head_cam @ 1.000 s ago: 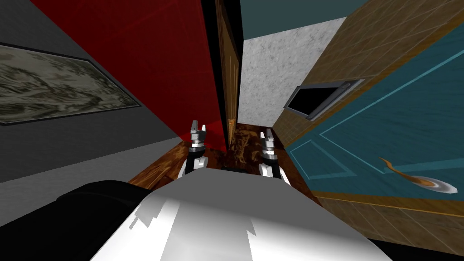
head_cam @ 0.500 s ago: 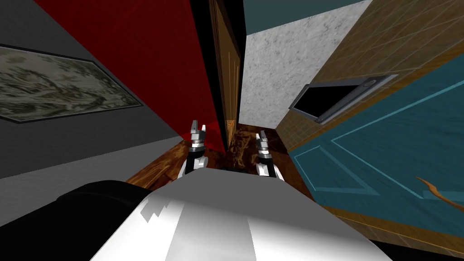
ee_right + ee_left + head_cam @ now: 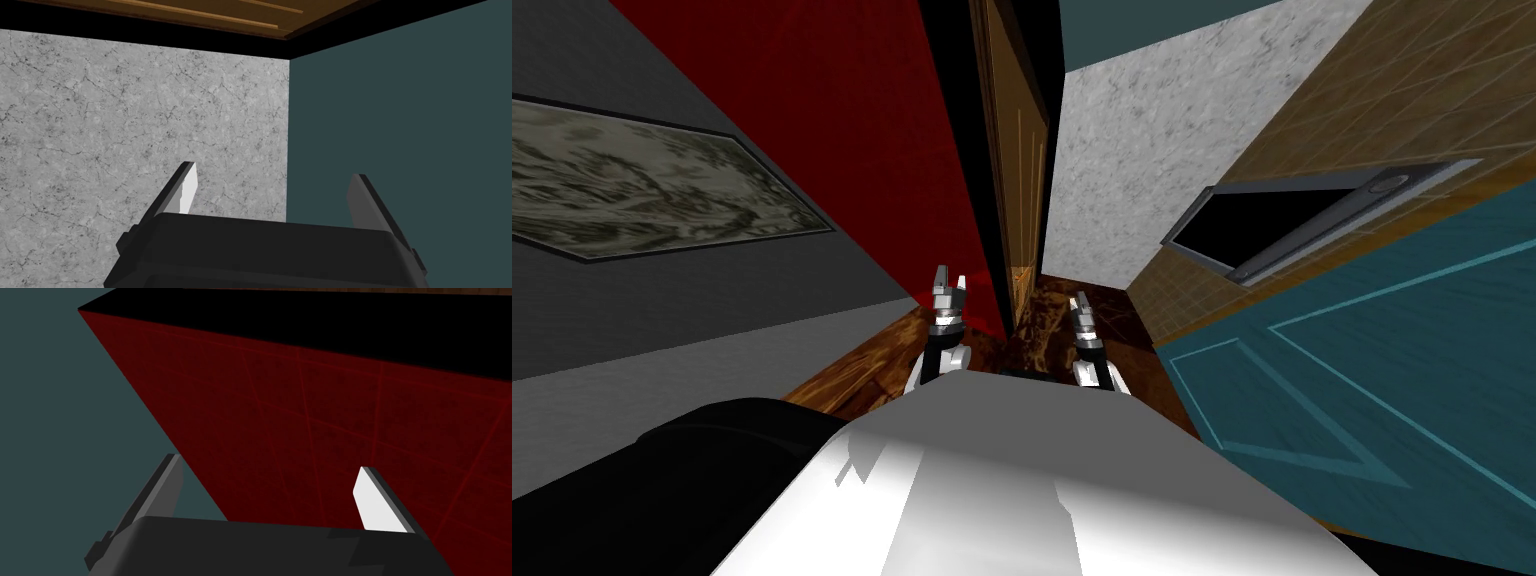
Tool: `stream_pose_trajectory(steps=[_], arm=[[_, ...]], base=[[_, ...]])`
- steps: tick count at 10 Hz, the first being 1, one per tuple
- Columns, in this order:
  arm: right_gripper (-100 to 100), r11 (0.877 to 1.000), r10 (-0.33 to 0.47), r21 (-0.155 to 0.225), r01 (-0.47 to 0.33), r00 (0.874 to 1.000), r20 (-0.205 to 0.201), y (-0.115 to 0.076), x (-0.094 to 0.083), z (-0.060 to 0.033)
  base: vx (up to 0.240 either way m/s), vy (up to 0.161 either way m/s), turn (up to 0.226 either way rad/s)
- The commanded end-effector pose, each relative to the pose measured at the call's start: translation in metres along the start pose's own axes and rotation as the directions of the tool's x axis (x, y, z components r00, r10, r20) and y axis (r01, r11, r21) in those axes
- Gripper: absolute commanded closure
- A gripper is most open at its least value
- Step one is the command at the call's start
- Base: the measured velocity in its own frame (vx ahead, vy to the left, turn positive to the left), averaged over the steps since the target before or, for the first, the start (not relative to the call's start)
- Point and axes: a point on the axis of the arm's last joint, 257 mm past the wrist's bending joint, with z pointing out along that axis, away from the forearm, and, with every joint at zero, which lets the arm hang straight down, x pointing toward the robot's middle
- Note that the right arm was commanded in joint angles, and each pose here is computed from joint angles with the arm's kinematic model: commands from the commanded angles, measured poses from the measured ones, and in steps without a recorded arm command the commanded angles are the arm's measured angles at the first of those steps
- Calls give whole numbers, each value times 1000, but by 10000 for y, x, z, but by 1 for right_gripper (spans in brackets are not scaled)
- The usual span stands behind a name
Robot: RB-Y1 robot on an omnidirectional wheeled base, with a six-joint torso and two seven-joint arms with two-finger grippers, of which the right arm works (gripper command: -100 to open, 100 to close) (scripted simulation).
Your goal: Push the door open
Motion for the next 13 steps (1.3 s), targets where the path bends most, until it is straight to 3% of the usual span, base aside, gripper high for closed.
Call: stream_pose_trajectory(steps=[1,13], arm=[[-100,1000,8,12,-8,1000,-14,-88,64,-17],[-100,990,79,128,-62,988,-132,-801,650,-193]], base=[[92,-127,83],[95,-112,102]])
